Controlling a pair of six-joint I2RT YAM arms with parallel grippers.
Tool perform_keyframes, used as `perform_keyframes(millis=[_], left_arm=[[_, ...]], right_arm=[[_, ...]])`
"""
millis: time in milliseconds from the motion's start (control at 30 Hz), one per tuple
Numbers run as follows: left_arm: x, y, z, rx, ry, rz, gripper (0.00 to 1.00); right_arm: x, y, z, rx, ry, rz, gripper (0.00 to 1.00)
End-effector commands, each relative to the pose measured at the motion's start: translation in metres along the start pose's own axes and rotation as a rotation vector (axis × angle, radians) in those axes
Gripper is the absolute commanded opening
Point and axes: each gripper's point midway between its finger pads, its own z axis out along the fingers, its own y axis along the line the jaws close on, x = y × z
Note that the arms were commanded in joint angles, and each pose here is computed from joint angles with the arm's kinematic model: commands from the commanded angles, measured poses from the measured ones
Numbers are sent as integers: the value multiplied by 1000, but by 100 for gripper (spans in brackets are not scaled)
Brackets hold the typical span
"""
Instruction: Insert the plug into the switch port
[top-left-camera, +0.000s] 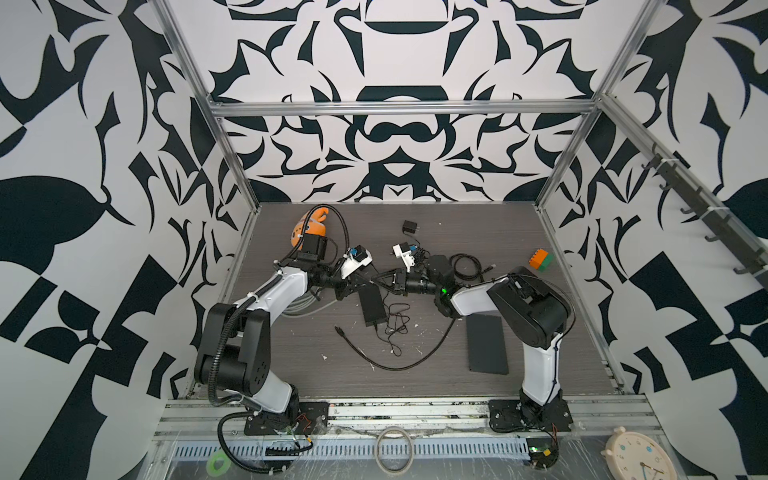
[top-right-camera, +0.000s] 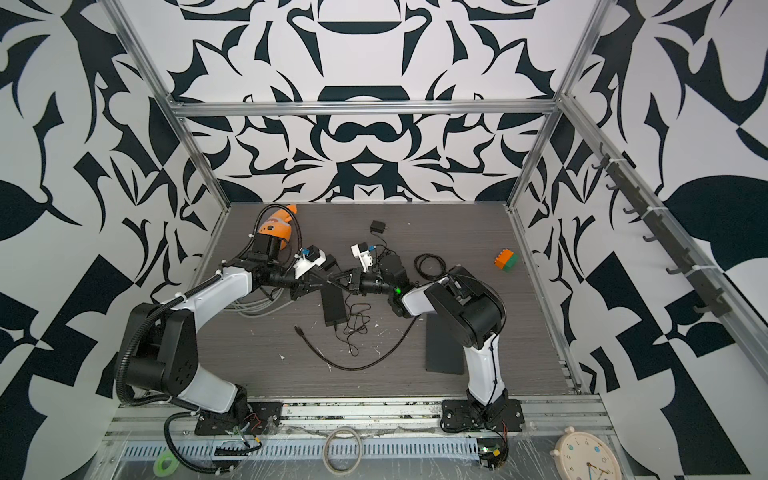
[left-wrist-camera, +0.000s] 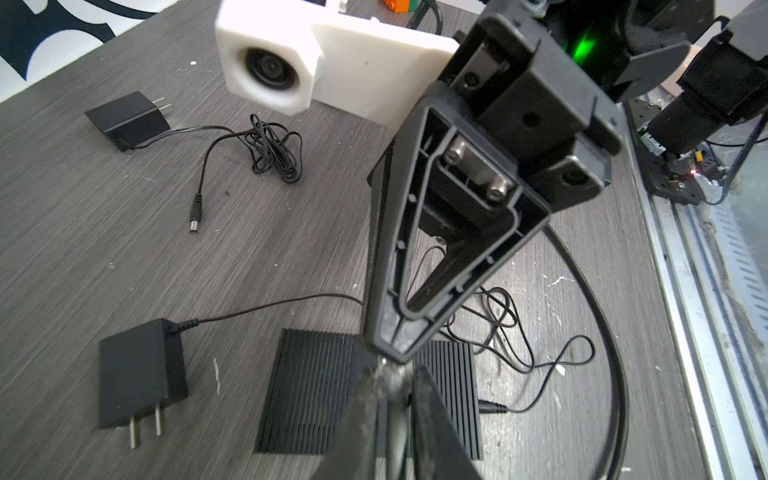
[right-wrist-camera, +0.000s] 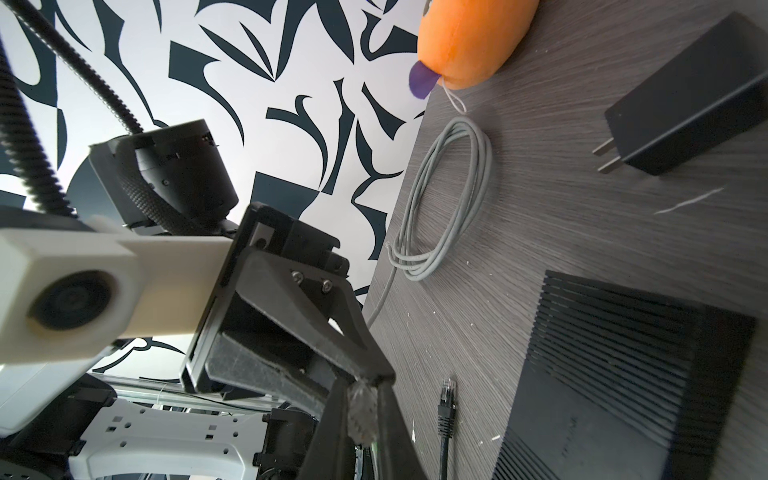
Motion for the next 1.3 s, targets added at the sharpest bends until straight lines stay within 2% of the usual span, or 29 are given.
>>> perform_keyframes(millis=[0, 133, 267, 433, 567, 733, 900, 1067, 1267], left_arm=[[-4, 0, -1, 19, -17, 16, 11], [-2, 0, -2, 14, -16, 15, 8], [6, 7, 0, -16, 30, 6, 7], [30, 20, -3, -72, 185, 7, 7], [41, 20, -5, -97, 262, 16, 6], [50, 17, 1, -133, 346, 60, 6], [55, 13, 1, -122, 361, 49, 6], [45, 4, 1, -86, 329, 42, 6], [25, -11, 0, -38, 230, 56, 6]], right_arm=[[3, 31, 0, -83, 19, -87, 2], [4, 31, 0, -84, 25, -90, 6], [2, 29, -3, -66, 26, -100, 29], [-21, 6, -33, 79, -35, -115, 40], [-33, -11, -49, 195, -49, -138, 40], [-35, -19, -48, 250, -32, -149, 41], [-28, -22, -47, 286, -3, -182, 41], [-11, -10, -31, 261, 87, -260, 41], [-6, -8, -23, 252, 113, -248, 41]])
